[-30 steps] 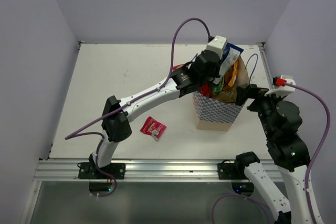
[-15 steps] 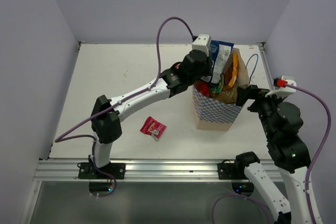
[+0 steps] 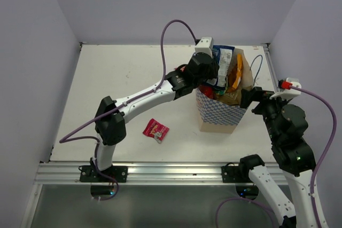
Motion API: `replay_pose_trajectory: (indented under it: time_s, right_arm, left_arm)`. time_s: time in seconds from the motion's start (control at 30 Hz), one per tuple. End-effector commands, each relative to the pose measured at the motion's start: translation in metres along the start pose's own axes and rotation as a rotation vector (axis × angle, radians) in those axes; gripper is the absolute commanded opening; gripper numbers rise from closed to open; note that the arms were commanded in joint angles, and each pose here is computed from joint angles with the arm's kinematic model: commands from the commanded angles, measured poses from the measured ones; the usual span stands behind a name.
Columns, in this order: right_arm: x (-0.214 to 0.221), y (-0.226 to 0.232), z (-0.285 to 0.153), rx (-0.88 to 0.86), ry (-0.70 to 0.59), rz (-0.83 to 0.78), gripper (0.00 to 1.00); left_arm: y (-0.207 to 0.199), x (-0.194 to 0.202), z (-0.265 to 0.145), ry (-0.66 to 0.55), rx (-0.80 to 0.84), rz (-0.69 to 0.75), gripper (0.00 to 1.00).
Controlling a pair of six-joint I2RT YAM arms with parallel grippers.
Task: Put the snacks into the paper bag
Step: Place the snack in the paper bag.
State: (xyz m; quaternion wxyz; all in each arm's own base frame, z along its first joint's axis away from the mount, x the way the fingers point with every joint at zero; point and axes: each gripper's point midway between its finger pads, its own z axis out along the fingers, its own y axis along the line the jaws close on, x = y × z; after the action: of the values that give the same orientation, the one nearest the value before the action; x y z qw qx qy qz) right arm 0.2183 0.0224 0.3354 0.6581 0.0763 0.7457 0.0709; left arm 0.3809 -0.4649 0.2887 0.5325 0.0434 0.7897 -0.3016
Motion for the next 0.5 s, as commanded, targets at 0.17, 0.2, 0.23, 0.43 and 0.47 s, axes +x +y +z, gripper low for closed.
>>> replay_pose_trajectory:
  time_s: [0.17, 0.2, 0.23, 0.43, 0.47]
  right_arm:
    - [-0.005, -0.004, -0.001, 0.016, -0.029, -0.017, 0.99]
    - [-0.005, -0.003, -0.001, 0.015, -0.029, -0.016, 0.99]
    - [-0.005, -0.003, -0.001, 0.015, -0.027, -0.016, 0.99]
    - [-0.006, -0.001, 0.000, 0.008, -0.024, -0.015, 0.98]
    - [-0.005, -0.001, 0.001, 0.008, -0.023, -0.017, 0.99]
  left_arm:
    - [-0.005, -0.021, -0.010, -0.023, 0.010, 0.029, 0.73]
    - [-0.006, -0.025, -0.016, -0.027, 0.023, 0.034, 0.80]
    - [-0.008, -0.027, -0.020, -0.028, 0.034, 0.048, 0.82]
    - [0.005, -0.013, -0.023, 0.027, -0.005, 0.111, 0.80]
    - [0.012, -0.001, -0.019, 0.062, -0.024, 0.128, 0.79]
